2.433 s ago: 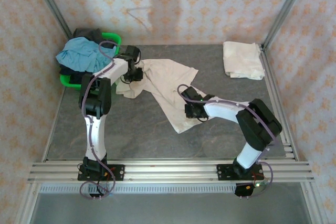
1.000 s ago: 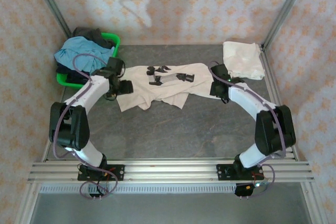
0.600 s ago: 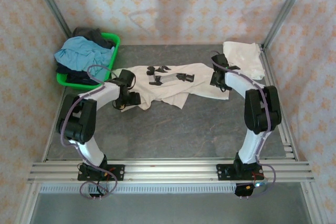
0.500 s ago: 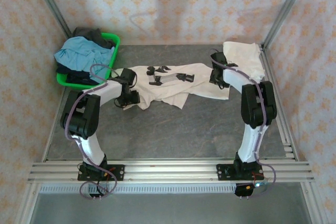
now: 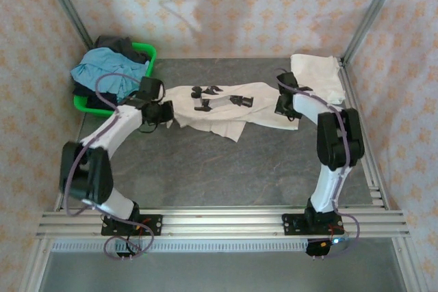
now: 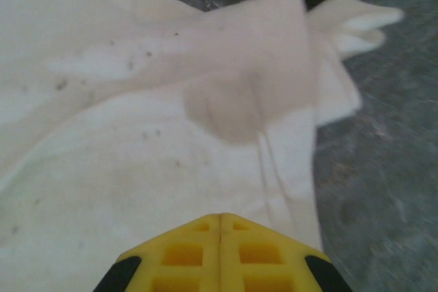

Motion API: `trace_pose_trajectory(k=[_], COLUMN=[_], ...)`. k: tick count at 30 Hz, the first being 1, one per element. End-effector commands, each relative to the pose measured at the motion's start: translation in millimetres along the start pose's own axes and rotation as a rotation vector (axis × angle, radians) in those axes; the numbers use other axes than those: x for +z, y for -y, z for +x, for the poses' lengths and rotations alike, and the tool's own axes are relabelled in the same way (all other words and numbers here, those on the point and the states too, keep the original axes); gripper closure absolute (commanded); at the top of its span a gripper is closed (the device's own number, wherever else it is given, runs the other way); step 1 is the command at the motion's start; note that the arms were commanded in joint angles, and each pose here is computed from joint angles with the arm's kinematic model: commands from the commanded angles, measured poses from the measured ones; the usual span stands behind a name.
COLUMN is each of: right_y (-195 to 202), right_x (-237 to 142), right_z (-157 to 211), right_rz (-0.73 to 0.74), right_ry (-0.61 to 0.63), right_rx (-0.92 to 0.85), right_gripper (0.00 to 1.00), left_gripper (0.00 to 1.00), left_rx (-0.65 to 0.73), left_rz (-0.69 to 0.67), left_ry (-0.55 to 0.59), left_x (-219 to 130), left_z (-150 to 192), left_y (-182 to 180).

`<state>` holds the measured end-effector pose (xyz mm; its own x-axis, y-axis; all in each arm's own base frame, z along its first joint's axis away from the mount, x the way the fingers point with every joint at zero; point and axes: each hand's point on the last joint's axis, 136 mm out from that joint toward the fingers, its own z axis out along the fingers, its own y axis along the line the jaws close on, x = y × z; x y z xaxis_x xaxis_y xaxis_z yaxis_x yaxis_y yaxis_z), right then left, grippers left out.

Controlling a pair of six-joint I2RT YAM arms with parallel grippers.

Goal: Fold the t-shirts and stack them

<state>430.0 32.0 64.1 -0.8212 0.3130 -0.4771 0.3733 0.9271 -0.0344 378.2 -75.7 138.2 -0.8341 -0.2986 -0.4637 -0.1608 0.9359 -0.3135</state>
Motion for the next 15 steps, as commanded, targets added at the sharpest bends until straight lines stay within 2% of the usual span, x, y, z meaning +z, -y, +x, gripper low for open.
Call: trace_pose_trajectory(k=[1,2,6,8,15], right_y=[6,4,5,3,-12], right_x=[-24,-22,-6,3,23], right_z=[-16,-18,-26,-30,-32], right_rz=[-0.018,-0.019,0.054,0.065,0.019], right_ry=[0.081,0.078,0.039,0.023,-0.014], right_rx=[0.048,0.039,0.005,-0.001,-0.003], right_gripper=[1.00,1.00,0.70,0.62,0.52], left_gripper=[1.00,1.00,1.00,1.00,1.00], left_rx=[-0.002,0.000,-0.011,-0.026,-0.060], left_rz=[-0.020,-0.013,-0.022,-0.023,-0.032], left_ry=[0.019,0.024,0.007,-0.006,-0.040], left_x=[-31,-34,-31,-27,-13], left_z=[7,7,11,11,10], left_y=[-4,-3,-10,-16,-30])
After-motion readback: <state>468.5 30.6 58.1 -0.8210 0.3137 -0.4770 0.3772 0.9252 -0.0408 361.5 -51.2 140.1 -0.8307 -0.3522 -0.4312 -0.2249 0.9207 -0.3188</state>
